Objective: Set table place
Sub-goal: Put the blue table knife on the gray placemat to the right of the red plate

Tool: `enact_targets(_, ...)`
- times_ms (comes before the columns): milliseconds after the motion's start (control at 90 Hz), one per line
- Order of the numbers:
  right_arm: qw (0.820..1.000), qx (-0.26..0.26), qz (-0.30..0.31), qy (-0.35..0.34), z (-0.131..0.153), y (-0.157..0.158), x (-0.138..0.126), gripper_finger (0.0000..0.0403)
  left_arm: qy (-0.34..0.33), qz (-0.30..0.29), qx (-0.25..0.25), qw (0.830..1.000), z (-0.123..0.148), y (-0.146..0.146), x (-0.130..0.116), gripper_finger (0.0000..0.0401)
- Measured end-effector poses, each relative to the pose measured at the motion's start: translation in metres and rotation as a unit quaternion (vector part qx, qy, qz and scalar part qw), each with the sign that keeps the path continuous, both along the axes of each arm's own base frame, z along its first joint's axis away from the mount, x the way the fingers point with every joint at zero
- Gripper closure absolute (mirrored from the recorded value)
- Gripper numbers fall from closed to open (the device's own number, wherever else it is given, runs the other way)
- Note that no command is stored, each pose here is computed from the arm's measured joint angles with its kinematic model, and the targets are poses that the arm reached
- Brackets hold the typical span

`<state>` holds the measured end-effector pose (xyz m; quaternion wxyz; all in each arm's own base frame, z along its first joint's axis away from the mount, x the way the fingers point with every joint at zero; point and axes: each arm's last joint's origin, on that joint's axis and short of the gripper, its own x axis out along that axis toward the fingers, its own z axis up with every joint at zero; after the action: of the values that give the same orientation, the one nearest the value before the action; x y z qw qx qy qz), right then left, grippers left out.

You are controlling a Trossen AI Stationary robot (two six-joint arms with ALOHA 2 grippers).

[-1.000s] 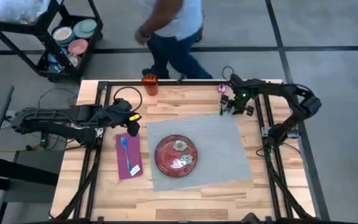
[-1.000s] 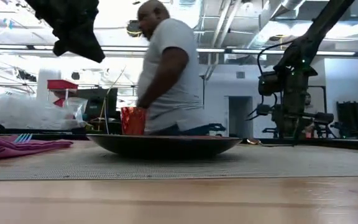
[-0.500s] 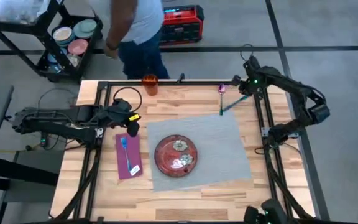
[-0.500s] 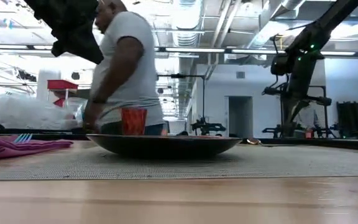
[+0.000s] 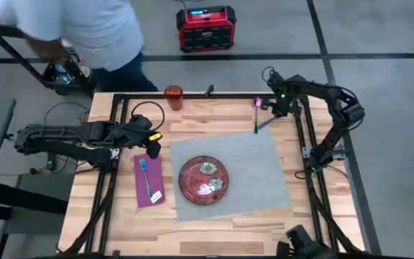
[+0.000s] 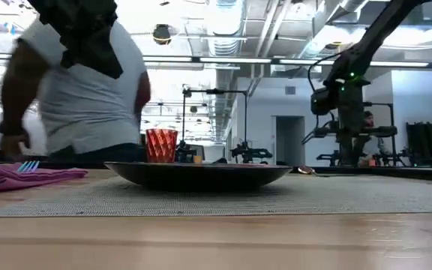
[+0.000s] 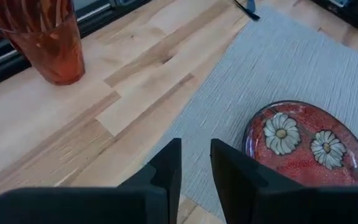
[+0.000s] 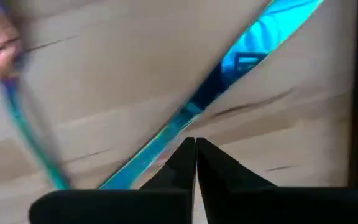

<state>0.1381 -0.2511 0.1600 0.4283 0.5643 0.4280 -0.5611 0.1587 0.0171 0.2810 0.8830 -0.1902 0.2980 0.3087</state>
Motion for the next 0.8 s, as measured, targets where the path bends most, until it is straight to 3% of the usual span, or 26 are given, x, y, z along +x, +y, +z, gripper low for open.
enact_targets(378, 1.000, -0.004, -0.007, -0.003, -0.0013, -0.0025, -0.0012, 0.0403, 0.025, -0.006, 0.005, 1.000, -0.0028, -0.0001, -0.0029, 0.0334)
enact_targets(700, 0.998, 0.029, -0.024, -0.048, -0.0011, -0.0015, -0.0022, 0.0403, 0.028, -0.010, 0.006, 1.000, -0.0029, -0.0002, -0.0030, 0.0334)
enact_targets(800, 0.993, 0.058, -0.015, -0.098, -0.0032, -0.0051, -0.0057, 0.0403, 0.031, -0.022, -0.010, 0.999, -0.0039, -0.0012, -0.0033, 0.0334)
